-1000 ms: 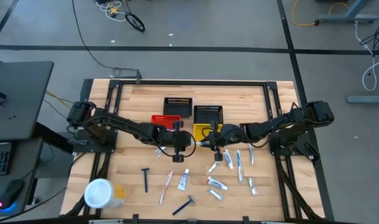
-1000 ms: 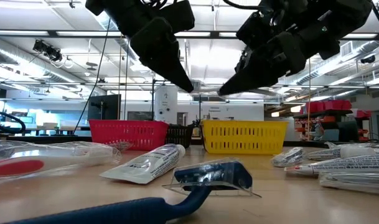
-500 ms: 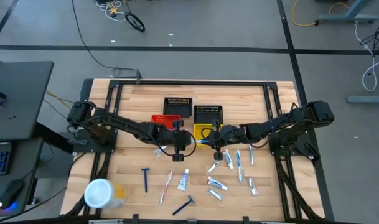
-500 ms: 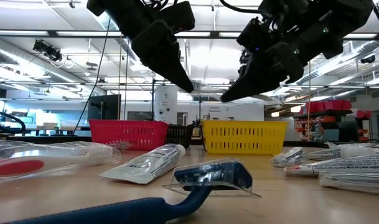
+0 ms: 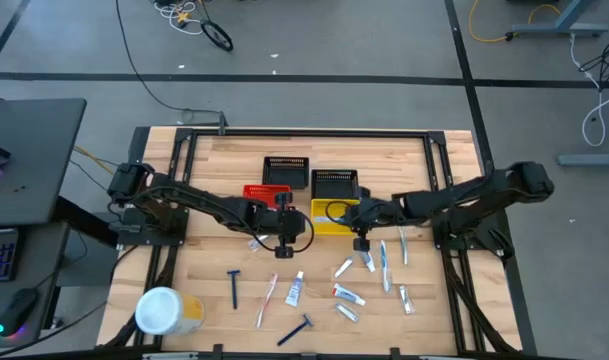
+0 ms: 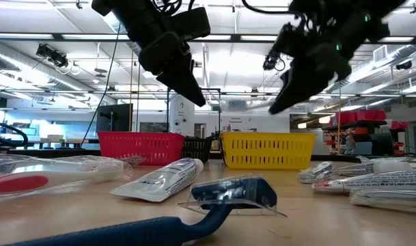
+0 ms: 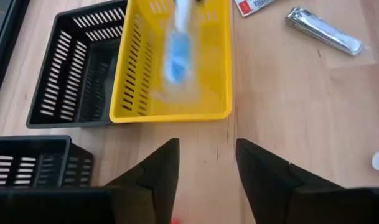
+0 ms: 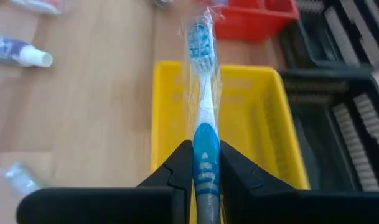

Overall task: Pick & Place Travel size toiletries
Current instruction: Put the blue toothbrush into the yellow bin

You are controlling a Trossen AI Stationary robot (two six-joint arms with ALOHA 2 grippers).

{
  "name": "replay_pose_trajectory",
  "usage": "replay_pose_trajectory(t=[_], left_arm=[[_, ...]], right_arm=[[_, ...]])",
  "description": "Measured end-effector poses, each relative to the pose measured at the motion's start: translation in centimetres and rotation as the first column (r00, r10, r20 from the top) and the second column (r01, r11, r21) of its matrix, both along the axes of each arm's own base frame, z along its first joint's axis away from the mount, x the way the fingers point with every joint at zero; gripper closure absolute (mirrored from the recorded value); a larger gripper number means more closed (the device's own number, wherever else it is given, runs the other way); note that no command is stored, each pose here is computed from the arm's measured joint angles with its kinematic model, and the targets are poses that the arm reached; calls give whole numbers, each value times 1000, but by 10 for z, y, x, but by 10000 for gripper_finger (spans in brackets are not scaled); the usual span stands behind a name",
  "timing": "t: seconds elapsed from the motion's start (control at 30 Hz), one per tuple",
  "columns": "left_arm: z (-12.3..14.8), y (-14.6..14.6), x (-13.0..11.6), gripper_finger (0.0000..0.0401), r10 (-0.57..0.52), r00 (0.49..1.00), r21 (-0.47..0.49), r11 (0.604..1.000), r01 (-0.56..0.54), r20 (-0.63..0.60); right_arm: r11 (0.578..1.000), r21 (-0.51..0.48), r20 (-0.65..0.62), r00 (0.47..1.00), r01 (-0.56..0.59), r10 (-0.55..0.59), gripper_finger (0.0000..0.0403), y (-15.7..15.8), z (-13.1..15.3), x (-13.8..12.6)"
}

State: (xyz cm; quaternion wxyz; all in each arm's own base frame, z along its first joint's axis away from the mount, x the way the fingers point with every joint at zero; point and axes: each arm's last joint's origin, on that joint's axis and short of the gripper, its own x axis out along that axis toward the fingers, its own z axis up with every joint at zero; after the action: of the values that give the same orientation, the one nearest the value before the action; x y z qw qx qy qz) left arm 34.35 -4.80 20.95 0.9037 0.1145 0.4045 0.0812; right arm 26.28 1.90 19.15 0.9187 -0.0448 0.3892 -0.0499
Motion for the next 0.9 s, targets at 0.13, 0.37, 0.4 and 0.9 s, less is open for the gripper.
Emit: replay_pose_trajectory(t=[0.13, 0.37, 0.4, 0.9], left_arm=[[1, 1, 0, 228, 4, 1000, 42, 999, -4, 2], [0, 2, -1, 235, 28, 1000, 75, 997, -28, -4], [0, 2, -1, 237, 28, 1000, 75, 997, -27, -8], [-6, 0, -9, 261, 67, 994, 49, 997, -63, -85]], right_arm=[[997, 28, -205, 977, 66, -59, 354, -6, 24, -7], [989, 114, -311, 949, 94, -54, 354, -13, 39, 12], [990, 110, -331, 942, 87, -46, 354, -15, 35, 15], [998, 35, -370, 928, 61, -44, 304, -33, 2, 37]])
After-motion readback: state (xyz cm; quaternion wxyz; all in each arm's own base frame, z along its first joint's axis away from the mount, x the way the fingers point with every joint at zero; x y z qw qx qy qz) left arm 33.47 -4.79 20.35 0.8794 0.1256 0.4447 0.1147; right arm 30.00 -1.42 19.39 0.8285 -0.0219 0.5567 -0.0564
